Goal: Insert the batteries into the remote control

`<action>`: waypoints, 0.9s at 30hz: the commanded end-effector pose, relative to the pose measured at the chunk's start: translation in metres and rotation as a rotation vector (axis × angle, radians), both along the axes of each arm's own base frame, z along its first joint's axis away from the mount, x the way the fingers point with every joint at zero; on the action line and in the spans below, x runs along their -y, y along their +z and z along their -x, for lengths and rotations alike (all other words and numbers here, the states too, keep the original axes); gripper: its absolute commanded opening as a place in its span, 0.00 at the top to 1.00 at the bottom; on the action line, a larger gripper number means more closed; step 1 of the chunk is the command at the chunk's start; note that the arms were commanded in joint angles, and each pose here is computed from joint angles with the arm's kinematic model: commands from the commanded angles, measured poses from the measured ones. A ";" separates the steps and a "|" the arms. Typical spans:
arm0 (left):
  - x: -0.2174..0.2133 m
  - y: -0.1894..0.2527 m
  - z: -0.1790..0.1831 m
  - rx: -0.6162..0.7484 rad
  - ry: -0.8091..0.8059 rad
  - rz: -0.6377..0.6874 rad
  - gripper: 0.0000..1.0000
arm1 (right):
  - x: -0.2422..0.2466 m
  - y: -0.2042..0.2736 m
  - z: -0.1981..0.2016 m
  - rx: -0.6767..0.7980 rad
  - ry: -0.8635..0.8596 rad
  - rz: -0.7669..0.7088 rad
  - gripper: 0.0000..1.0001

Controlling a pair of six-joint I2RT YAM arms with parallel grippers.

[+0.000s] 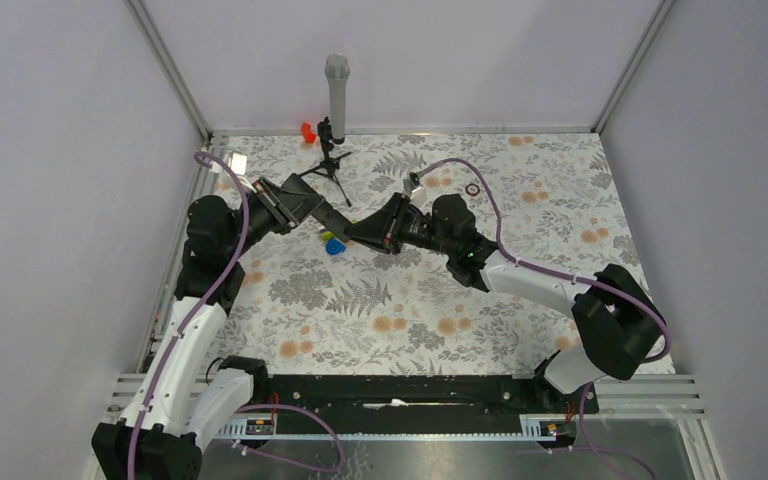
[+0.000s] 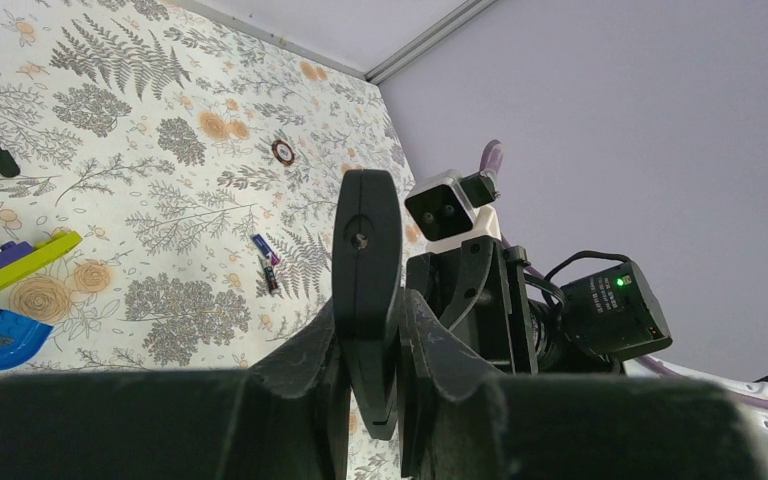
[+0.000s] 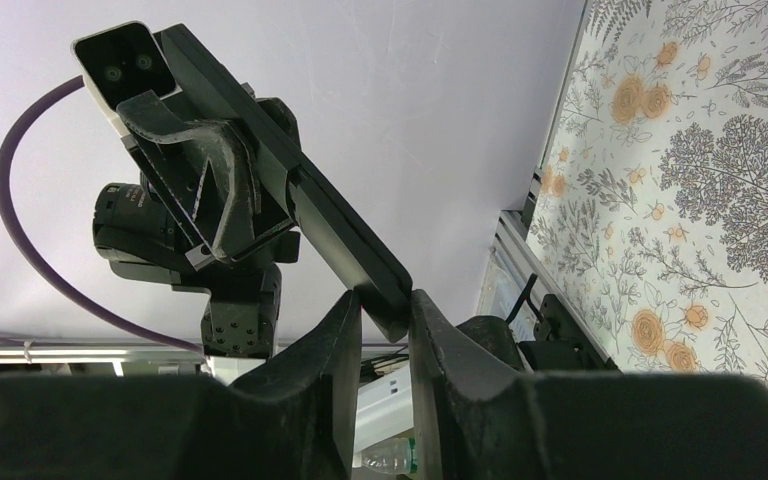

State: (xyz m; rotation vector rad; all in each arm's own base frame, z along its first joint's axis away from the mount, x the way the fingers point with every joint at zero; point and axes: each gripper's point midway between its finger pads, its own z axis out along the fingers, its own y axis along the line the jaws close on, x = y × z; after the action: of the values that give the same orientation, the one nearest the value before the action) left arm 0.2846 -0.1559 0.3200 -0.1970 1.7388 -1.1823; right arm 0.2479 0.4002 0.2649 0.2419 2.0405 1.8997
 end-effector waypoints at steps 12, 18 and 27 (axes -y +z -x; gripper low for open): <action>-0.009 0.018 -0.005 0.118 0.054 -0.027 1.00 | -0.001 0.020 0.001 0.010 -0.004 -0.052 0.65; -0.009 0.016 -0.006 0.092 0.055 -0.015 1.00 | -0.003 0.014 -0.002 0.023 -0.008 -0.028 0.61; -0.010 -0.034 -0.017 -0.045 0.085 0.011 1.00 | -0.001 -0.022 -0.007 -0.026 -0.039 0.025 0.58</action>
State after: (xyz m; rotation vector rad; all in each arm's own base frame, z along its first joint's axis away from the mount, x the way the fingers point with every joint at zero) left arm 0.2934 -0.1474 0.3051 -0.2400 1.7424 -1.1206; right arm 0.2513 0.4014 0.2523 0.2834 2.0742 1.8746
